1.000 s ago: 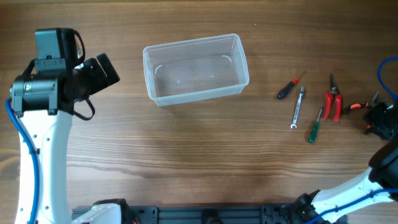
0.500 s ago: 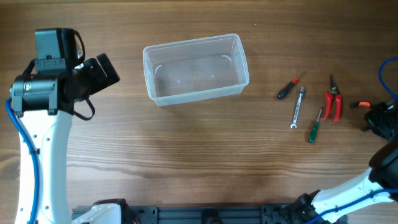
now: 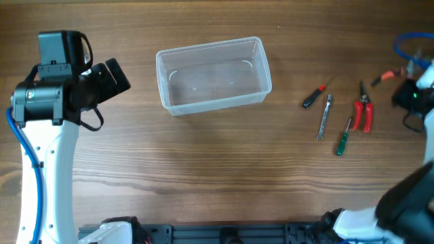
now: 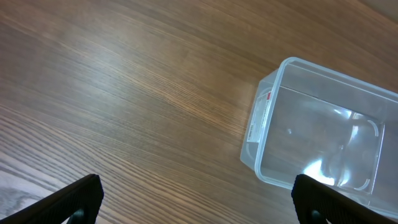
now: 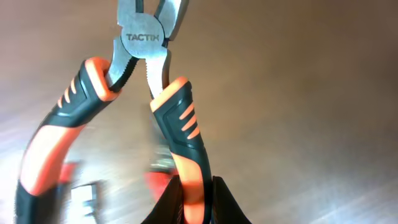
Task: Pack container
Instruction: 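Carry the pliers with the right gripper and release into container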
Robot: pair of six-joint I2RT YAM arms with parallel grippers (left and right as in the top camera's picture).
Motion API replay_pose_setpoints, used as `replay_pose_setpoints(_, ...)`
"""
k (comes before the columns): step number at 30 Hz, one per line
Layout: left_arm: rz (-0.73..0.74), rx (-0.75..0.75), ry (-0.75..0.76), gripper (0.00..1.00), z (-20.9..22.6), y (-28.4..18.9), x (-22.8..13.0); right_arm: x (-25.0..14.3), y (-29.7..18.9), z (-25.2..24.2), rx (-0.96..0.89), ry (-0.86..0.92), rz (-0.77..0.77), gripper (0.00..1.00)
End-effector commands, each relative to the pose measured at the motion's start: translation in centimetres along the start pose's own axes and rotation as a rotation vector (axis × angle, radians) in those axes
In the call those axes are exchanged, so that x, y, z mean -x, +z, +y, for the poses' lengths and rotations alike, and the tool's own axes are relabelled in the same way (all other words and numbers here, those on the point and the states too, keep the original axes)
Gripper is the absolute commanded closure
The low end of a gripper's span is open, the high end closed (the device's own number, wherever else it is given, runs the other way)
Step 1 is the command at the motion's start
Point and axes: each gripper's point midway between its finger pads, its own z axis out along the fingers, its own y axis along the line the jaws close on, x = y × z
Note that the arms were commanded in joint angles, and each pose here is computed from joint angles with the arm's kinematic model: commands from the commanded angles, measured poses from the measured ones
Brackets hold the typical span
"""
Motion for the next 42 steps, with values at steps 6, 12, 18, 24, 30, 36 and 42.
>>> replay_pose_setpoints(6, 0.003, 0.006, -0.018, 0.00, 0.2, 0.1, 0.0, 1.2, -12.0, 20.8, 0.437, -0.756, -0.293, 0.96)
replay_pose_setpoints(12, 0.002, 0.006, -0.018, 0.00, 0.2, 0.1, 0.0, 0.7, -19.1, 30.3, 0.642, -0.862, -0.335, 0.96)
replay_pose_setpoints(18, 0.002, 0.006, -0.018, 0.00, 0.2, 0.1, 0.0, -0.6, -18.5, 37.8, 0.744, -1.157, -0.234, 0.96)
replay_pose_setpoints(24, 0.003, 0.006, -0.017, 0.00, 0.2, 0.1, 0.0, -3.2, -11.8, 40.9, 0.769, -1.320, -0.147, 0.96)
replay_pose_setpoints(30, 0.003, 0.006, -0.018, 0.00, 0.2, 0.1, 0.0, -5.6, -5.5, 42.7, 0.776, -1.367, -0.071, 0.96)
replay_pose_setpoints(36, 0.014, -0.021, -0.018, 0.00, -0.3, 0.1, -0.2, -10.4, -0.9, 44.3, 0.810, -1.407, 0.059, 0.96)
replay_pose_setpoints(42, 0.014, -0.022, -0.018, 0.00, -0.3, 0.1, -0.2, -14.8, 2.6, 43.7, 0.762, -1.482, 0.203, 0.96)
